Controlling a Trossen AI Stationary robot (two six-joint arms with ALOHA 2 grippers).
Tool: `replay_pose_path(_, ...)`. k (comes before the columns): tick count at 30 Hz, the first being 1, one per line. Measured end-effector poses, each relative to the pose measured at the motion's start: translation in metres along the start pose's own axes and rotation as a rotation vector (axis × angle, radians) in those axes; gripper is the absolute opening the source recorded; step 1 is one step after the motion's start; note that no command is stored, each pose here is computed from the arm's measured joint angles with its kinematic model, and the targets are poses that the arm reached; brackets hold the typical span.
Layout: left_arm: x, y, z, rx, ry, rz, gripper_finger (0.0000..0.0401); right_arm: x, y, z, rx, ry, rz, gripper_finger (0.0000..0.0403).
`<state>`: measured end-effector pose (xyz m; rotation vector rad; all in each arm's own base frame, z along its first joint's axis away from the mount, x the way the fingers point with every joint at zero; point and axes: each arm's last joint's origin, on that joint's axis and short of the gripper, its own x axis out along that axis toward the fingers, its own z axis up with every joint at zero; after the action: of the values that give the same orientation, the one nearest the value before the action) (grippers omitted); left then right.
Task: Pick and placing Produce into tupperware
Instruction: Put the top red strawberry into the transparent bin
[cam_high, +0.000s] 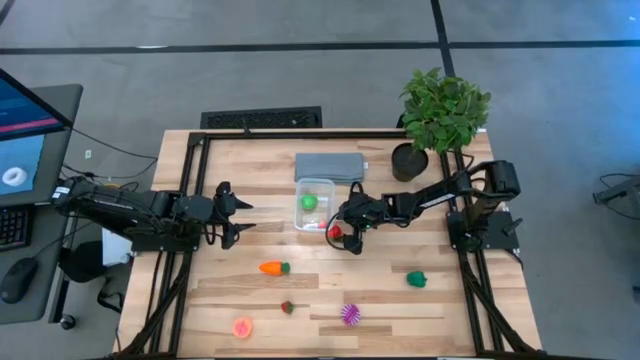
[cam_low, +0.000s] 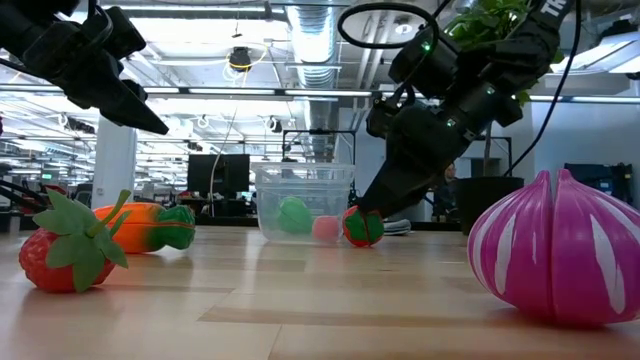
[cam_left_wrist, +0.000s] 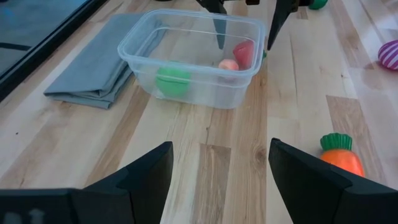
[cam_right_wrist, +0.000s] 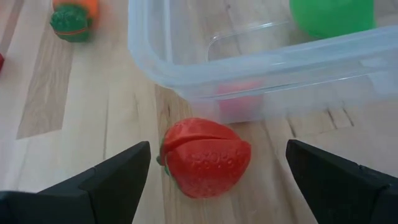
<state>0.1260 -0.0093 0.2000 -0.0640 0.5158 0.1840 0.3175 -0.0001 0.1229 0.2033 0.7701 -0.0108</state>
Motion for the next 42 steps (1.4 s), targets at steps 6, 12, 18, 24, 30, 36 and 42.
replay_pose_path(6,0.0,0.0,0.0,-0.002,0.0,0.0,0.0254,0.0,0.002,-0.001,0.006,-0.001,-0.009,0.04)
replay_pose_path(12,0.0,0.0,0.0,-0.002,-0.001,0.002,0.0254,0.0,0.004,-0.001,0.017,0.0,-0.009,0.04)
replay_pose_path(18,0.0,0.0,0.0,-0.007,-0.001,0.005,0.0254,0.009,0.002,-0.008,0.038,0.027,-0.015,0.04)
replay_pose_path(24,0.0,0.0,0.0,-0.008,-0.001,0.004,0.0254,0.021,0.001,-0.006,0.037,0.039,-0.015,0.04)
replay_pose_path(30,0.0,0.0,0.0,-0.014,0.004,0.006,0.0254,0.019,0.001,-0.003,0.024,0.039,-0.004,0.04)
replay_pose_path(36,0.0,0.0,0.0,-0.015,0.004,0.005,0.0254,0.019,0.0,-0.002,0.028,0.038,-0.007,0.0396)
replay_pose_path(42,0.0,0.0,-0.001,-0.014,0.005,0.005,0.0254,0.019,-0.001,-0.003,0.028,0.048,-0.013,0.0364)
